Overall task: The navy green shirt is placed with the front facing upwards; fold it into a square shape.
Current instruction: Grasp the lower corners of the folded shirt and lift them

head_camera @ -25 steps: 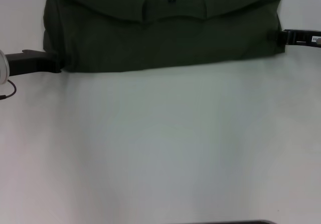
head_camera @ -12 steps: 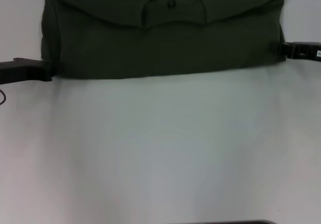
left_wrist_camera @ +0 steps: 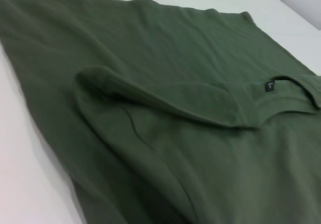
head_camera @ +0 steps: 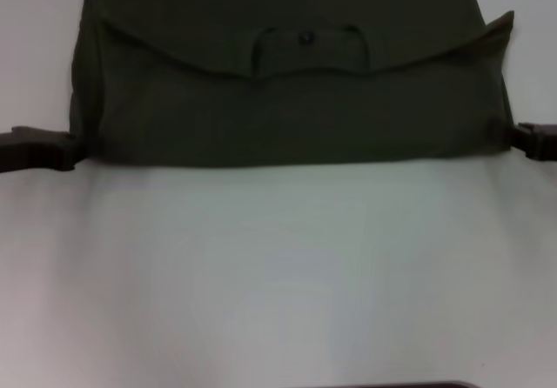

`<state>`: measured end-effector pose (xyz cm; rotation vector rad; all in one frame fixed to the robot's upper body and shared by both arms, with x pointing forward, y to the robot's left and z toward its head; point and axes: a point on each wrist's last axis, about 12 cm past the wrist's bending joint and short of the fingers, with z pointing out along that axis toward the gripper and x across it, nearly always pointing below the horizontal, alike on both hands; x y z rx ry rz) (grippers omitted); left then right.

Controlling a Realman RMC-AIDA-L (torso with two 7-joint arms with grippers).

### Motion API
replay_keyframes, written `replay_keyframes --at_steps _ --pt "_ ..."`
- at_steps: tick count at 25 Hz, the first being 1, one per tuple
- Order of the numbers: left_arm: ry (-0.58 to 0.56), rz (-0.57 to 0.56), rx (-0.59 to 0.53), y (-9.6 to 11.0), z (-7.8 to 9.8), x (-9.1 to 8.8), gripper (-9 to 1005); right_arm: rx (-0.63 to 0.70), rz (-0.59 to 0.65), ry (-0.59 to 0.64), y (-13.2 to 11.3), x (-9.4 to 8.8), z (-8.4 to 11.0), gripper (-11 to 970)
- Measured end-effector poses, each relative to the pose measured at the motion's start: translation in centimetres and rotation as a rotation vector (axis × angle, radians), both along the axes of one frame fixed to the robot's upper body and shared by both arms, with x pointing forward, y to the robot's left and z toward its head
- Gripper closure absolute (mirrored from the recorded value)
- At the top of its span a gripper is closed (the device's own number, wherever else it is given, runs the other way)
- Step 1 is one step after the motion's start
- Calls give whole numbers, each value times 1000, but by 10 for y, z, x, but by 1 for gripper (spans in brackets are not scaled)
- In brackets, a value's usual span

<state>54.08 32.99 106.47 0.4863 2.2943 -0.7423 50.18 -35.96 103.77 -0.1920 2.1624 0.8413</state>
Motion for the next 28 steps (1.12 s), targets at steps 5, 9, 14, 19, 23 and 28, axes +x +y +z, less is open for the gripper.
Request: replay_keyframes --at_steps 5,9,14,19,23,28 --pt "28 -40 -65 7 -2 -23 995 24 -15 -5 -6 -30 -11 950" --pt "38 -51 -125 14 -4 -45 995 37 -8 -24 -7 -56 -19 950" --pt "63 -55 -180 19 -9 -69 995 52 -20 -86 -8 -85 -26 950" --pt "79 -40 -226 24 -12 -88 996 72 -51 -167 -14 -106 -24 950" --pt "88 -45 -252 25 -13 -97 996 78 -71 -180 -19 -114 -22 950" --pt "109 -53 -251 24 -19 -108 996 69 -90 -174 -20 -127 -27 950"
